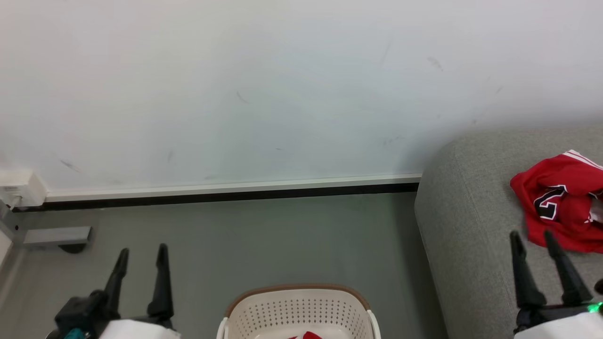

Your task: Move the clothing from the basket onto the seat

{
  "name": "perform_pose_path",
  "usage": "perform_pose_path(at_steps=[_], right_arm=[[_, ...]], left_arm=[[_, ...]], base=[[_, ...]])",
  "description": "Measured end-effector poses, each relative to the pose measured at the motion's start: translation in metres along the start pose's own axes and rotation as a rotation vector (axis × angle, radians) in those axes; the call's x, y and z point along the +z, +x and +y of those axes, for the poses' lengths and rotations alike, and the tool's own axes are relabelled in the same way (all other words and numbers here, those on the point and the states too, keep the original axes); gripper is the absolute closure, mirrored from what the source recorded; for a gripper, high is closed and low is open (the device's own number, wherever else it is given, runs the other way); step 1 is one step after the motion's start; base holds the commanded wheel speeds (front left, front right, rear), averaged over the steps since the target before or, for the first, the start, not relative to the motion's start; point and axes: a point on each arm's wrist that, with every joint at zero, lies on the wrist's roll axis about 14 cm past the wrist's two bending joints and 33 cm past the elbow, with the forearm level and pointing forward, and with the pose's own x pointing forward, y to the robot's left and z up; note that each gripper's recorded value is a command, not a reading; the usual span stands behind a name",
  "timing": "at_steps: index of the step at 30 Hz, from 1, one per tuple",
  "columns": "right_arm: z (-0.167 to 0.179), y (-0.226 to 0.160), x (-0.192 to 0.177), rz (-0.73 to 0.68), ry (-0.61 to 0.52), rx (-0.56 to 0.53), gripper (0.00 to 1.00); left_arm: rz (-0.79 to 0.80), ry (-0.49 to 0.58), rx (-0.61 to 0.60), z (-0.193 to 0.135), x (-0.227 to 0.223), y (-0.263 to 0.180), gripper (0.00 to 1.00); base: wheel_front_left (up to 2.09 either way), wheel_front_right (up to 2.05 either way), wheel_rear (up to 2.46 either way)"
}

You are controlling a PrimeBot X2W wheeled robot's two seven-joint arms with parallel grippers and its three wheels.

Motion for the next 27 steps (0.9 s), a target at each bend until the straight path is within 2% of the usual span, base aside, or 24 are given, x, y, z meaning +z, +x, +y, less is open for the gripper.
perform_pose_path(at_steps=[3, 12, 27], right_arm=[[0.002, -0.008, -0.011, 0.012, 0.021, -0.033, 0.00], [0.006, -0.020, -0.036, 0.084, -0.040, -0.038, 0.00], [0.012, -0.018, -0.034, 0.080, -0.059, -0.017, 0.00]], left_arm=[[0.017, 0.002, 0.034, 0.010, -0.007, -0.009, 0.00], [0.055, 0.033, 0.045, 0.014, -0.022, -0.020, 0.00], [0.063, 0.032, 0.030, 0.011, -0.026, -0.021, 0.00]], base=[[0.00, 0.00, 0.00], [0.00, 0.00, 0.00], [0.00, 0.00, 0.00]])
